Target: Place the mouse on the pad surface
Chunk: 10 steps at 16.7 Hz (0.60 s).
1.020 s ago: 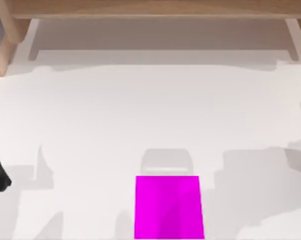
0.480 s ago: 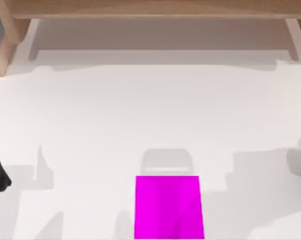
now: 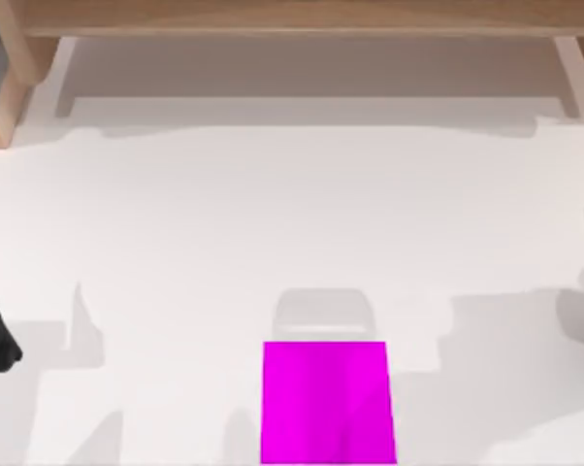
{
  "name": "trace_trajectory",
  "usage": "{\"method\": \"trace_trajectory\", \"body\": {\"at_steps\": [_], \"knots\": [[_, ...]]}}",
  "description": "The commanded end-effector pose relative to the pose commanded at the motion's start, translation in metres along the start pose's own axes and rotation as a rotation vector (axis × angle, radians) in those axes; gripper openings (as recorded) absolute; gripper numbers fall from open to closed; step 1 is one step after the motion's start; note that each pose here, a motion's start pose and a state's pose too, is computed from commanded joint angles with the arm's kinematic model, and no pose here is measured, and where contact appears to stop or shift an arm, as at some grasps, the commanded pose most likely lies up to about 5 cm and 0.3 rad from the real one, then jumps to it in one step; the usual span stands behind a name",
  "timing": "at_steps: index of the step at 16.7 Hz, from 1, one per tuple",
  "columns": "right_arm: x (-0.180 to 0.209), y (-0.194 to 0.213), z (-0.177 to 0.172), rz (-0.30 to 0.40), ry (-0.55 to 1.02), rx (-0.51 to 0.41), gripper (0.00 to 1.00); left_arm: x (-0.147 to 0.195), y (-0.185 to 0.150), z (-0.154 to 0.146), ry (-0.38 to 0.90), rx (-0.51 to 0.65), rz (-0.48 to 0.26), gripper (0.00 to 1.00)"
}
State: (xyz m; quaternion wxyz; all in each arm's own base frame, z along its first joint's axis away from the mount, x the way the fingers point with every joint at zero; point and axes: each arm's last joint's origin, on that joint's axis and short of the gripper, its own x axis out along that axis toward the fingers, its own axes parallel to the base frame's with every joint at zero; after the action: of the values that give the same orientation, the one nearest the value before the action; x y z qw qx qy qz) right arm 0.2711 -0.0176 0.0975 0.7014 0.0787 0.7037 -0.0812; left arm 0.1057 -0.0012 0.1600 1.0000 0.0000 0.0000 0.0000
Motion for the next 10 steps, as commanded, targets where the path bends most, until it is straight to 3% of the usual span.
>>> {"method": "trace_trajectory", "body": {"at_steps": [4,10], "knots": [[0.0000,0.0000,0.0000,0.000,0.000,0.000,0.02,0.0000,0.0000,0.0000,0.000,0.000,0.000,1.00],[0.0000,0.0000,0.0000,0.000,0.000,0.000,0.00,0.0000,0.0000,0.0000,0.000,0.000,0.000,1.00]]}}
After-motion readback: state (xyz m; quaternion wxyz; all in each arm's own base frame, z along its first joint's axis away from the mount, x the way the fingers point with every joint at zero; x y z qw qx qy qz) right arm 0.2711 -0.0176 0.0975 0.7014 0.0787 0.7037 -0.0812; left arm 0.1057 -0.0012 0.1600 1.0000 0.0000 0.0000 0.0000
